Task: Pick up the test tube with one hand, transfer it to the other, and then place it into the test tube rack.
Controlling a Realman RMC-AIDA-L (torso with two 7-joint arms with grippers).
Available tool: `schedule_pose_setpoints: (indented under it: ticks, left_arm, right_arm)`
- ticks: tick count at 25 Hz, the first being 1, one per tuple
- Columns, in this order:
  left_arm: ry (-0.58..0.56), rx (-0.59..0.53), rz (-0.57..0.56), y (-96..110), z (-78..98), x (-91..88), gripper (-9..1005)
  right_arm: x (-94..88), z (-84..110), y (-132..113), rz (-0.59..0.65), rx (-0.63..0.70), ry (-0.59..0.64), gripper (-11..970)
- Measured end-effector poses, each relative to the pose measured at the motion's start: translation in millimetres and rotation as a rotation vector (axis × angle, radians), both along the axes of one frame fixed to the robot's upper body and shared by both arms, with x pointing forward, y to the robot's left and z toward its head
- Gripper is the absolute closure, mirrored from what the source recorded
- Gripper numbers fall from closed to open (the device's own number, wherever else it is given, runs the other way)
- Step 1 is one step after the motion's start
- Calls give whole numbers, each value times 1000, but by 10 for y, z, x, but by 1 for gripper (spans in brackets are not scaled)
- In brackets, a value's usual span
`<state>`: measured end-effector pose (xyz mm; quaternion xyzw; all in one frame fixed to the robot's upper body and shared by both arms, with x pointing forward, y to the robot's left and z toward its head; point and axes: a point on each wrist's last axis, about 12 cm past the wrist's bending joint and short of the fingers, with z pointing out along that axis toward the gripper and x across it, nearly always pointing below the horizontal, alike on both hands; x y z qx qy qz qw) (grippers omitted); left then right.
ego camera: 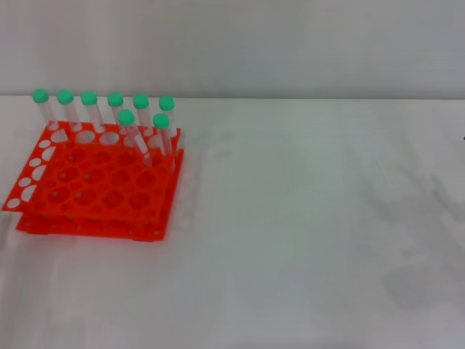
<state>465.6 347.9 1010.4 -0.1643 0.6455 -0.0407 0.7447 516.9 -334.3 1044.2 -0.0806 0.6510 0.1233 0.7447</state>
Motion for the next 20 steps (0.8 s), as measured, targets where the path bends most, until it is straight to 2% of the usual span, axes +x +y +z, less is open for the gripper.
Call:
schedule_pose_setpoints:
  ticks: [8,20]
  left_arm:
    - [-10,-2,-4,-11,13,9,123]
    - [5,-12,6,-16,-27,-53,127]
  right_arm:
    - [-41,-21,-85,-67,38,2,153]
    - [-35,-69,-82,-80,47,37,150]
